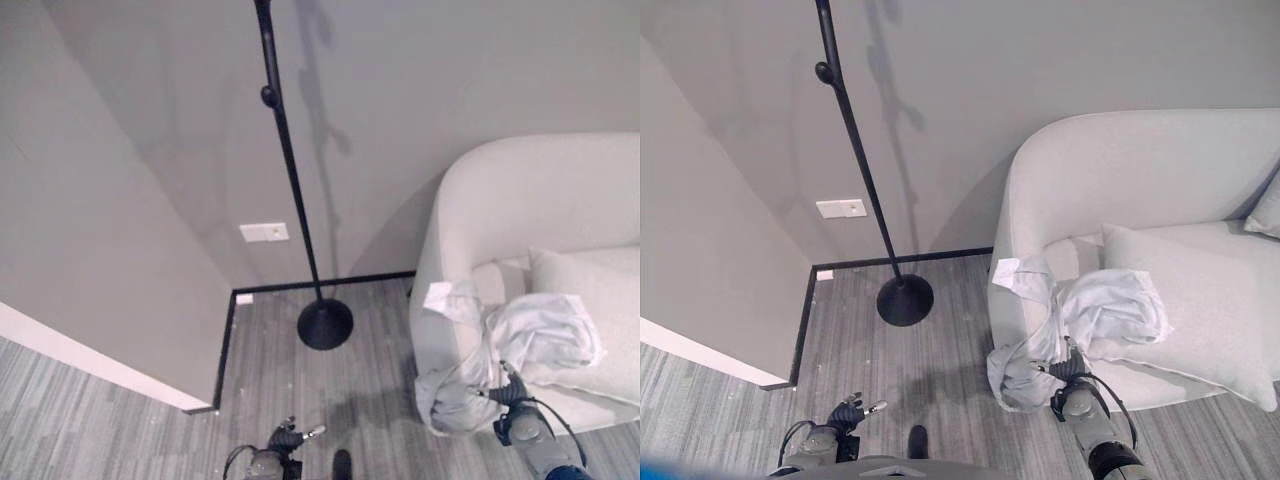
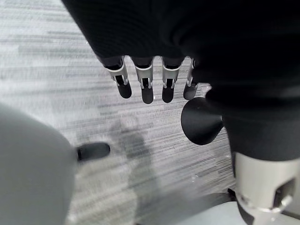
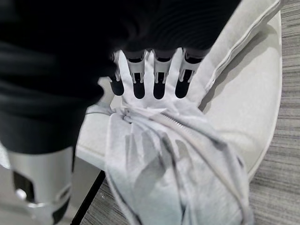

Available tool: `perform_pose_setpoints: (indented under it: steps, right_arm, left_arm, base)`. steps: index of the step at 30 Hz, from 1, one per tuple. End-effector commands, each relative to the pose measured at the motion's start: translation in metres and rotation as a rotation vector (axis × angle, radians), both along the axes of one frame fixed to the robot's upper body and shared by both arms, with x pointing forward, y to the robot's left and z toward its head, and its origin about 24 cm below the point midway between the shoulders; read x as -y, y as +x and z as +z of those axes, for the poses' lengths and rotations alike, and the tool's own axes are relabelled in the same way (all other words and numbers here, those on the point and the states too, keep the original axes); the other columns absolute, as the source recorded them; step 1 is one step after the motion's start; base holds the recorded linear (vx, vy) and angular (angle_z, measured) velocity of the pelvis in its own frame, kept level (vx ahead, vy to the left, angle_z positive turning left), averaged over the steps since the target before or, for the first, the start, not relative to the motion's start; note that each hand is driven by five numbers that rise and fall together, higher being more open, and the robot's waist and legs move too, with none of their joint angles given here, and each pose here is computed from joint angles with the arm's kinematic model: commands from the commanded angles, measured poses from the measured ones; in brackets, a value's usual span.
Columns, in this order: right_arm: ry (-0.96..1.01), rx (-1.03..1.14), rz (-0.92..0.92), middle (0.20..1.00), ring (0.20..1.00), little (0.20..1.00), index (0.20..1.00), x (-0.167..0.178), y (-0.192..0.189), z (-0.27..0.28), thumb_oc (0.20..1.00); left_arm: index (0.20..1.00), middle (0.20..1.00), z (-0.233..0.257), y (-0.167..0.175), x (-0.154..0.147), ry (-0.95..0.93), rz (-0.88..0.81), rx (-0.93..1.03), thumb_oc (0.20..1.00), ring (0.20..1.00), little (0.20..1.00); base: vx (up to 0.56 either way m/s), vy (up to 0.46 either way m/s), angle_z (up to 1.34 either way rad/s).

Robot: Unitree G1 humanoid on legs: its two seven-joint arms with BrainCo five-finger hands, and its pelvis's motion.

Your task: Hang the clothes on the sofa on the clothes rack.

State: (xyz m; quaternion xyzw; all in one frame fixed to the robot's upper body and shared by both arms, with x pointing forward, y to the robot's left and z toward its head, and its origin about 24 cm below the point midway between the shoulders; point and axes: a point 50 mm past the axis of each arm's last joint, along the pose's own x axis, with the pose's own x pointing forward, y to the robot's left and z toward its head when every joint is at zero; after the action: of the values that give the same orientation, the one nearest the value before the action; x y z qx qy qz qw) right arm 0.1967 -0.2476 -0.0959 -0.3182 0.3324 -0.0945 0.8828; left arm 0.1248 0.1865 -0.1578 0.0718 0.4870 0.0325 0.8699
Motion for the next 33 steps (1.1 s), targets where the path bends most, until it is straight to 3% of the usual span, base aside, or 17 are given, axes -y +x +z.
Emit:
perform_pose_setpoints:
  steps: [1,9,16,21,27,30,33]
  right_arm:
    - [-0.064,0.112,-0.007,1.000,1.000,1.000,1.000,0.009,0.016,0.018,1.000]
    - [-0.233,0.099,0.090,1.000,1.000,1.000,1.000,0.008,0.016,0.019,1.000]
    - [-0.419,0.117,0.153,1.000,1.000,1.000,1.000,0.027,0.025,0.034,1.000]
    - [-0.766,0.053,0.459,1.000,1.000,1.000,1.000,0.053,0.026,0.052,1.000]
    - [-1.018,-0.004,0.593,1.000,1.000,1.000,1.000,0.080,0.030,0.070,1.000]
    - [-1.203,-0.096,0.746,1.000,1.000,1.000,1.000,0.087,0.037,0.071,1.000]
    - [-1.281,-0.175,0.757,1.000,1.000,1.000,1.000,0.095,0.049,0.077,1.000]
  left_arm:
    - [1.000,1.000,0.002,0.002,-0.004,0.041,0.022,0.028,1.000,1.000,1.000]
    - [1.000,1.000,0.002,-0.005,-0.011,0.084,0.062,0.032,1.000,1.000,1.000]
    - [1.000,1.000,0.002,-0.004,-0.015,0.121,0.051,0.026,1.000,1.000,1.000]
    - [1.000,1.000,-0.004,-0.026,-0.016,0.102,0.068,-0.026,1.000,1.000,1.000]
    - [1.000,1.000,-0.005,-0.028,-0.013,0.096,0.027,-0.023,1.000,1.000,1.000]
    - [1.000,1.000,-0.001,-0.020,-0.012,0.086,0.013,0.024,1.000,1.000,1.000]
    - [1.000,1.000,0.003,-0.009,-0.012,0.077,0.007,0.072,1.000,1.000,1.000]
  base:
    - [0.14,0.144,-0.16]
    - [0.15,0.011,-0.18]
    - [0.16,-0.110,0.45]
    - [0.15,-0.215,0.83]
    - [0.07,-0.147,0.14]
    - [0.03,-0.170,0.42]
    - [-0.07,-0.155,0.40]
